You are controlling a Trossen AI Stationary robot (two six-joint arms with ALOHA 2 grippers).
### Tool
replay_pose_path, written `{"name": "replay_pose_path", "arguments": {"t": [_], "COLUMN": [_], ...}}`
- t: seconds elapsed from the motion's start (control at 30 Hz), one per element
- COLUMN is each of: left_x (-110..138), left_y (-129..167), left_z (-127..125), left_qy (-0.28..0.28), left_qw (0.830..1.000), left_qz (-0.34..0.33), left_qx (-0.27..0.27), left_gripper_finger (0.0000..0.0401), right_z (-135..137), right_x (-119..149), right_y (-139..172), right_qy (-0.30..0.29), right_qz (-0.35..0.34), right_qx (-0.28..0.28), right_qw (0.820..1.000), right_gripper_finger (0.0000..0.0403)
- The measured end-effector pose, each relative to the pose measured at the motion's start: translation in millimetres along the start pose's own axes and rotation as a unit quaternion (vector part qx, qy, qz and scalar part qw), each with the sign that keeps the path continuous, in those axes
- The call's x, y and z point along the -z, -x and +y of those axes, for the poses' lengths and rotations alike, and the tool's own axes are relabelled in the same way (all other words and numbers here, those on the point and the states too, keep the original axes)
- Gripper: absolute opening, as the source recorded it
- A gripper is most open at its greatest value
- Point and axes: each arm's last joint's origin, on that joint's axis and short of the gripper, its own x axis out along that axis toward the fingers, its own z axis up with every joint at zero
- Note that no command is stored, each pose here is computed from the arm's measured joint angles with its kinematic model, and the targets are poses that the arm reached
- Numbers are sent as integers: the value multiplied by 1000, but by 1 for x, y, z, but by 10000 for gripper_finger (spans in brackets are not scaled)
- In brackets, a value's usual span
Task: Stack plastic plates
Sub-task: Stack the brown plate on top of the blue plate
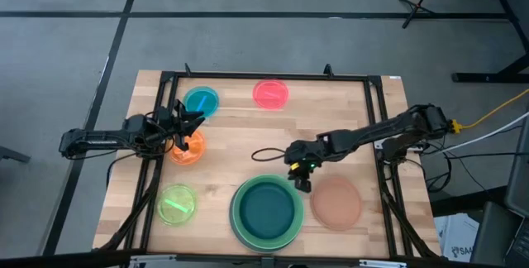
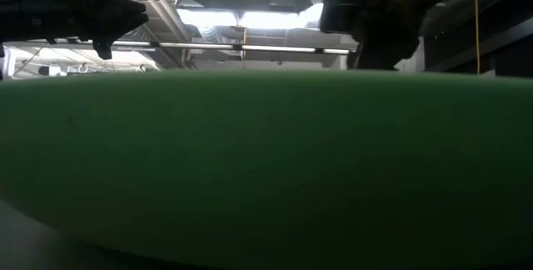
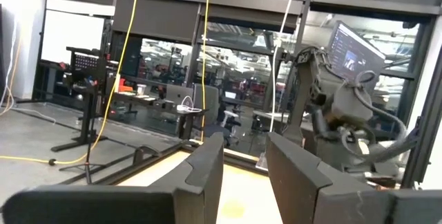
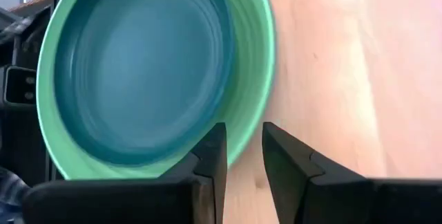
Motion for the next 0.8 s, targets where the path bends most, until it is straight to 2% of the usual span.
{"name": "replay_pose_path", "arguments": {"t": [0.23,0.53,0.63,0.8], "left_x": [-3,-3,-3,-1], "left_y": [0,0,0,0], "left_z": [-1,-1,0,0], "left_qy": [26,1,1,12], "left_qw": [1000,1000,1000,1000], "left_qz": [-13,-17,-16,-5], "left_qx": [4,3,3,1], "left_gripper_finger": [103,103,103,103], "right_z": [9,17,16,13], "right_x": [36,81,91,99], "right_y": [16,30,36,41], "right_qy": [6,-6,-21,-50], "right_qz": [-13,-23,-6,29], "right_qx": [35,74,103,120], "right_qw": [999,997,994,991], "right_gripper_finger": [83,83,83,83]}}
